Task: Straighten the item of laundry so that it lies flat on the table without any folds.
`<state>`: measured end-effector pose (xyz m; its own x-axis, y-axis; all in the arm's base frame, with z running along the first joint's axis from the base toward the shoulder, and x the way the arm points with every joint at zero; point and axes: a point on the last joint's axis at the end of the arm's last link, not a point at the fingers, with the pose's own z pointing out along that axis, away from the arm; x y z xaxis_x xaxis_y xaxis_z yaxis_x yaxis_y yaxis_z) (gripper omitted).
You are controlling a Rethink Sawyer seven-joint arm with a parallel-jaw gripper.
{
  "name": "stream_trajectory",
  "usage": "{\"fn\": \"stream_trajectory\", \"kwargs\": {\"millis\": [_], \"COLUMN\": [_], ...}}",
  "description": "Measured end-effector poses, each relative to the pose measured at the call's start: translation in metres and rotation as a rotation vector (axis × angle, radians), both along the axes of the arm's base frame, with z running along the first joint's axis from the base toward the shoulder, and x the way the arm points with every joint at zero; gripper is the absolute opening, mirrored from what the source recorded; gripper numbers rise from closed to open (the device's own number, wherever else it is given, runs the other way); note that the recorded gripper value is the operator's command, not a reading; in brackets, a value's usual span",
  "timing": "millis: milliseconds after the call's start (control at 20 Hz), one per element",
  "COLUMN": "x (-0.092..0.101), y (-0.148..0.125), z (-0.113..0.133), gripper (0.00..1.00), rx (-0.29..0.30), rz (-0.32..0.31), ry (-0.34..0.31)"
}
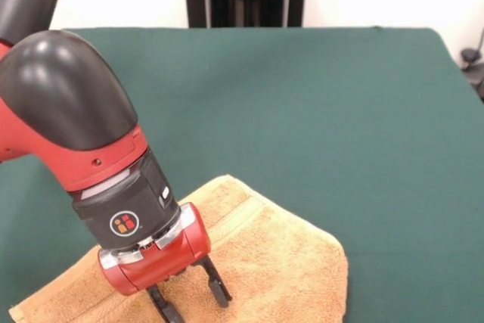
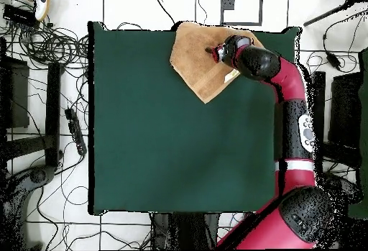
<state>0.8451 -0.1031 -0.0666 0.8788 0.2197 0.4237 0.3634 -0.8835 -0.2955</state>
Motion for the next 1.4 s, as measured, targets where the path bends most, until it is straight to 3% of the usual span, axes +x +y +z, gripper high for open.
{"fn": "stream_trajectory", "kwargs": {"millis": [400, 750, 1100, 1400], "x": [-0.013, -0.025, -0.04, -0.046], "y": [-0.011, -0.026, -0.048, -0.053], "z": [0.003, 0.009, 0.013, 0.015], "gripper": [1.0, 1.0, 1.0, 1.0], "rx": [-0.035, -0.093, -0.091, -0.093], "rz": [-0.006, 0.003, -0.116, -0.097], "ry": [0.012, 0.061, 0.145, 0.193]}}
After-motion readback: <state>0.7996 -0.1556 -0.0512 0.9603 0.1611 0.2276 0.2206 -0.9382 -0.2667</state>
